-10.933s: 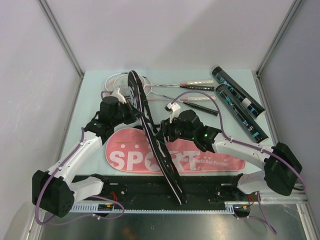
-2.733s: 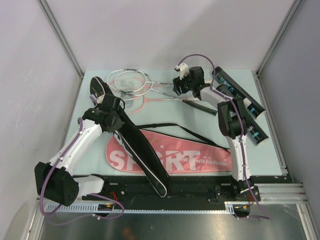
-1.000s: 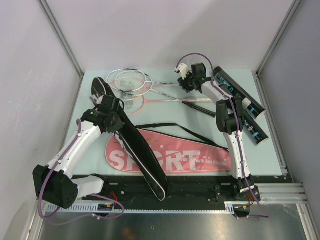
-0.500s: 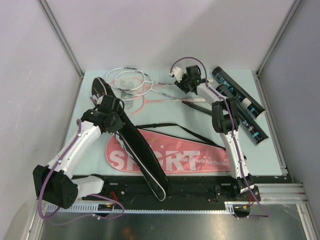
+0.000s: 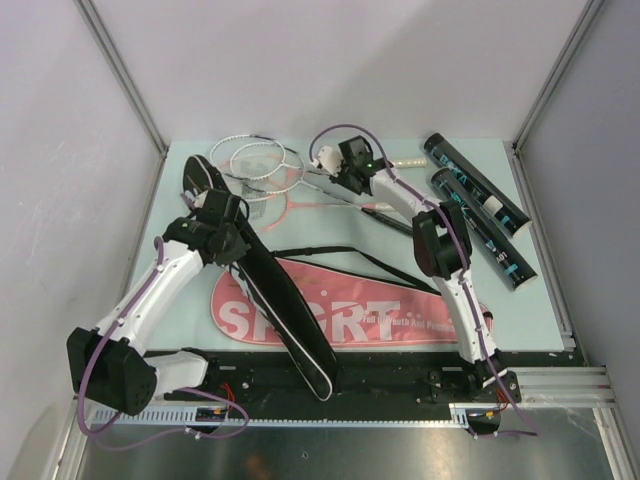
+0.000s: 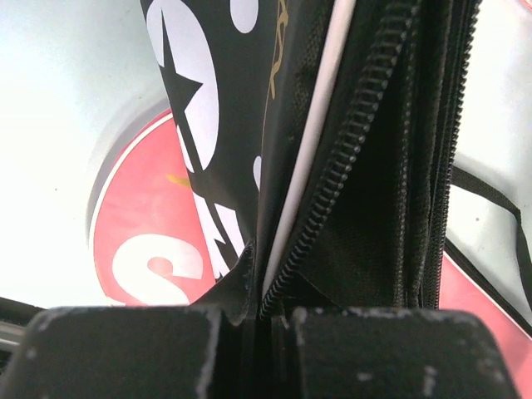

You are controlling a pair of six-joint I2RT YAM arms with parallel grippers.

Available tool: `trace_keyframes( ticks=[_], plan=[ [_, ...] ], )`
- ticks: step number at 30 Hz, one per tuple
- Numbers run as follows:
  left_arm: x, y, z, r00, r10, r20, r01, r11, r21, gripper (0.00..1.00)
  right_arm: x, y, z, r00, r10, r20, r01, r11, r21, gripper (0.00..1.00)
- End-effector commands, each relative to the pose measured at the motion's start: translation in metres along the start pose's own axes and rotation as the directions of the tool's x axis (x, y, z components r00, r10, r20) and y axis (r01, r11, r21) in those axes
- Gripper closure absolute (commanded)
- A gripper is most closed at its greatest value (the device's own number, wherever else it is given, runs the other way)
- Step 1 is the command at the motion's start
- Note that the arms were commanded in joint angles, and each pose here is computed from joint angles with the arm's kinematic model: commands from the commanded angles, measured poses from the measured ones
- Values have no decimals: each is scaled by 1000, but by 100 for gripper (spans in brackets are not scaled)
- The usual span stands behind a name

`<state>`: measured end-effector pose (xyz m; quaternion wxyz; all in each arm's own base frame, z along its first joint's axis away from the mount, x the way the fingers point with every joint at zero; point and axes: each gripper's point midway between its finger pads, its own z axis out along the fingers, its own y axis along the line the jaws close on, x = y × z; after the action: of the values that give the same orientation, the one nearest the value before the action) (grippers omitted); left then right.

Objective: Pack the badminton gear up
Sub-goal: Pick up the racket from the center of the board, then place the racket at the center of the board.

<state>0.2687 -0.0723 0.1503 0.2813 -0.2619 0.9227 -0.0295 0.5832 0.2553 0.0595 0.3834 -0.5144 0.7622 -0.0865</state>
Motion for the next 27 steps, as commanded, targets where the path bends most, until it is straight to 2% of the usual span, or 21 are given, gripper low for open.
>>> trace_keyframes(
  ticks=[1,3,5,6,7,10,11,12,13,15,16,18,19,21,25,27],
  plan=[
    [-20,-10,-7,998,-29,58,28,1000,10,100,-46,-30,-107,993,113,-25,-109,983,145,100],
    [-23,-13,-6,998,-27,59,26,1000,8,100,-32,-7,-120,985,136,-105,-121,984,133,100],
    [-25,-14,-5,998,-31,63,31,1000,4,100,-32,2,-147,971,219,-98,-204,968,145,100],
    [-28,-16,-5,997,-35,66,35,999,6,100,-14,35,-145,963,222,-155,-209,974,92,100],
    [-30,-17,-5,997,-35,68,35,999,5,99,-21,37,-168,945,309,-109,-298,949,104,100],
    [-37,-20,-5,996,-35,82,35,999,1,100,6,96,-178,919,358,-168,-351,934,68,100],
    [-39,-20,-5,996,-33,86,33,999,0,100,4,104,-191,894,427,-141,-421,904,65,100],
    [-42,-20,-6,995,-27,98,28,1000,-2,100,2,122,-193,883,449,-136,-450,893,25,100],
    [-44,-19,-7,995,-11,104,12,1000,-6,100,16,154,-194,881,437,-180,-448,894,-23,100],
    [-48,-17,-7,993,10,121,-8,1000,-18,100,5,181,-197,868,478,-135,-490,868,-81,100],
    [-48,-16,-6,992,29,122,-26,999,-23,100,15,205,-195,861,483,-155,-501,859,-103,99],
    [-47,-15,-5,992,49,116,-47,999,-21,100,4,222,-188,826,548,-134,-563,811,-158,92],
    [-46,-15,-4,992,59,113,-57,998,-21,100,3,228,-185,815,564,-129,-579,795,-181,86],
    [-41,-12,-2,993,61,100,-59,998,-22,100,-8,232,-178,810,579,-96,-584,777,-235,78],
    [-32,-8,-1,996,28,84,-27,999,-18,100,-19,239,-163,798,597,-84,-581,723,-375,47],
    [-28,-4,-1,996,14,83,-12,1000,-22,100,-31,231,-156,777,628,-39,-578,688,-439,41]
  ],
)
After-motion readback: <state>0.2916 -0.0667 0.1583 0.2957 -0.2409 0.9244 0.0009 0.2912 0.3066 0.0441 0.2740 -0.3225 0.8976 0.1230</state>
